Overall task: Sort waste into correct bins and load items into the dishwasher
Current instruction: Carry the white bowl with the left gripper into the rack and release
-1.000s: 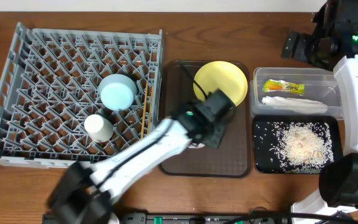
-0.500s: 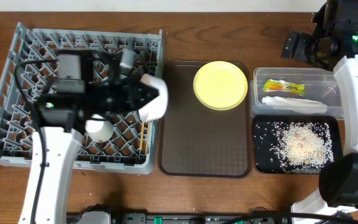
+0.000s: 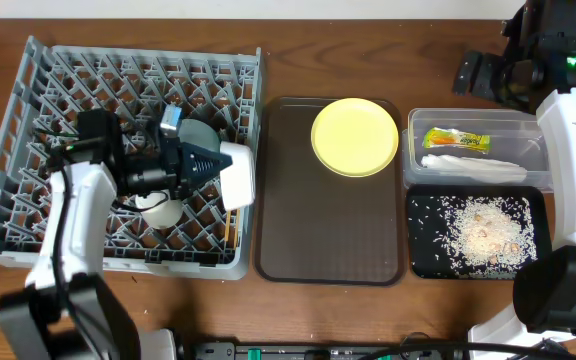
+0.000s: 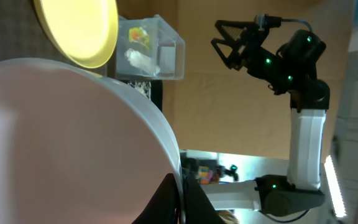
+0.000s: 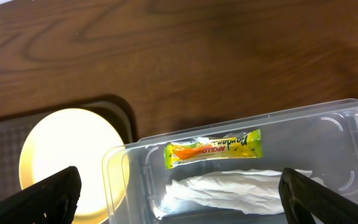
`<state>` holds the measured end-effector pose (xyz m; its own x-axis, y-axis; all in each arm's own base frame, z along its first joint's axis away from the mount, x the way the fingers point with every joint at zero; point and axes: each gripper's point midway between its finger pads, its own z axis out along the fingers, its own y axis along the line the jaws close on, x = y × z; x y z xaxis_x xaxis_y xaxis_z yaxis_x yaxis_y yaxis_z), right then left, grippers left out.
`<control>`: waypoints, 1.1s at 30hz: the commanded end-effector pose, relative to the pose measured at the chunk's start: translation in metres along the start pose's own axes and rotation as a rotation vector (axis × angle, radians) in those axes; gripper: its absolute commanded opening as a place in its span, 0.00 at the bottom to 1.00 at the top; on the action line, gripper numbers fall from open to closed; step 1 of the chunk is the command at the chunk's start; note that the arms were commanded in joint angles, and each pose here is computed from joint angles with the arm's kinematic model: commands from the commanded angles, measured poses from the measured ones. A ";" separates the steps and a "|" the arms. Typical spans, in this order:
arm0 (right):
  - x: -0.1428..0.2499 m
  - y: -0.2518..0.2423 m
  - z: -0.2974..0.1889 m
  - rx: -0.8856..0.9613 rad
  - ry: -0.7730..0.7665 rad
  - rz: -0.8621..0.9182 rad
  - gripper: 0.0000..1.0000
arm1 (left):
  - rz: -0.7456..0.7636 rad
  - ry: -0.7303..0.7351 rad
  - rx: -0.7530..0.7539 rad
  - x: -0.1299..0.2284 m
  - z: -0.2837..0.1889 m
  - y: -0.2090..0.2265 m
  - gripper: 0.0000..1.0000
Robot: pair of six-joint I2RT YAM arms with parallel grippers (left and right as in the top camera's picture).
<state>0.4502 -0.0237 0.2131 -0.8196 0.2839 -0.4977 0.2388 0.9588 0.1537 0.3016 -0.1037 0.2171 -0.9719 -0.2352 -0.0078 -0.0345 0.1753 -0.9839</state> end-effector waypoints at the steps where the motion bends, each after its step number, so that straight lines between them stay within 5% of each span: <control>1: -0.003 -0.002 -0.005 0.013 -0.017 -0.010 0.99 | 0.024 -0.009 0.055 -0.007 -0.003 0.006 0.07; 23: -0.003 -0.002 -0.005 0.013 -0.017 -0.010 0.99 | -0.041 -0.054 -0.462 -0.016 -0.040 0.106 0.09; 25: -0.003 -0.002 -0.005 0.013 -0.017 -0.010 0.99 | -0.045 -0.054 -0.508 -0.016 -0.044 0.113 0.17; 28: -0.003 -0.002 -0.005 0.013 -0.017 -0.010 0.99 | -0.086 -0.071 -0.591 -0.017 -0.054 0.124 0.44; 33: -0.003 -0.002 -0.005 0.013 -0.017 -0.010 0.99 | -0.125 -0.154 -0.647 -0.032 -0.071 0.116 0.60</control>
<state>0.4502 -0.0237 0.2131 -0.8196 0.2839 -0.4977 0.2388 0.9588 0.1537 0.3049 -0.0269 0.1133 -0.9330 -0.3576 0.0397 -0.2693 0.6208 -0.7363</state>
